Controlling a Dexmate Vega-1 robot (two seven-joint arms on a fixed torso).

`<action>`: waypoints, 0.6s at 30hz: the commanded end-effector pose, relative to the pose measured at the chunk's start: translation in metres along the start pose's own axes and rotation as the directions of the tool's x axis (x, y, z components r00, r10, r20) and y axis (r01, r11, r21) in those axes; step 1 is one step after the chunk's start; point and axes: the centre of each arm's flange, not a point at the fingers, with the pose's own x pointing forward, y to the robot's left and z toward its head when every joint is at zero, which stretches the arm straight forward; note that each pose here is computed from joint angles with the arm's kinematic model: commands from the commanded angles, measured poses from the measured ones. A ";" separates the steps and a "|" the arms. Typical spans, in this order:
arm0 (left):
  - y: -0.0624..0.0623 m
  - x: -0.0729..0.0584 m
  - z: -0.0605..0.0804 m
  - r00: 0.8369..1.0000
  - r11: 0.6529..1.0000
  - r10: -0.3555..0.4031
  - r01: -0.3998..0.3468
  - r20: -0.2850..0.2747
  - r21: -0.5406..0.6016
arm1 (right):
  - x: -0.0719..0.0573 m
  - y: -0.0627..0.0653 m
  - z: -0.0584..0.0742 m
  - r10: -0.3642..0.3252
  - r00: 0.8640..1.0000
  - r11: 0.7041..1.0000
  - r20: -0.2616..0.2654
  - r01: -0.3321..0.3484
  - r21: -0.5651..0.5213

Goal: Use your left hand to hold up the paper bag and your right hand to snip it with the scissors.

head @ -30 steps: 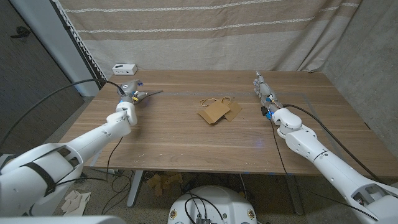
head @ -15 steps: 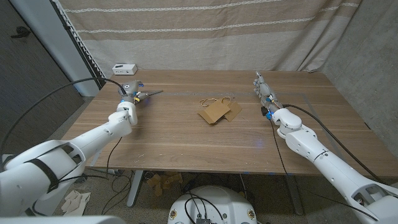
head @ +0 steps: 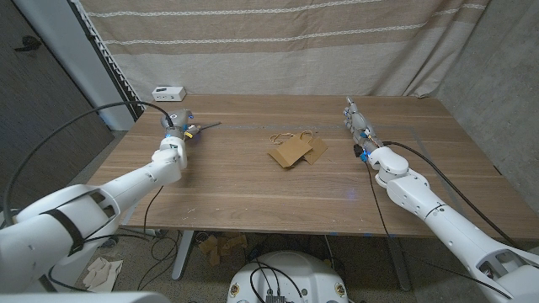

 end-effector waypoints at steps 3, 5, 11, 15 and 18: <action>-0.005 0.002 0.000 1.000 0.998 -0.029 0.028 0.009 0.060 | 0.002 0.000 0.000 0.002 0.999 0.998 0.035 -0.004 0.066; -0.006 0.002 0.001 0.999 0.997 -0.035 0.034 0.013 0.063 | 0.003 0.000 0.000 0.009 0.999 0.998 0.034 -0.011 0.060; -0.007 0.004 0.002 0.999 0.997 -0.050 0.049 0.014 0.061 | 0.006 0.002 0.001 0.016 0.999 0.998 0.030 -0.018 0.052; -0.008 0.003 0.000 0.999 0.998 -0.034 0.032 0.043 0.046 | 0.008 0.004 0.001 0.022 0.999 0.998 0.027 -0.023 0.051; -0.009 0.003 0.000 0.998 0.998 -0.044 0.042 0.034 0.052 | 0.008 0.004 0.001 0.021 0.999 0.999 0.028 -0.022 0.048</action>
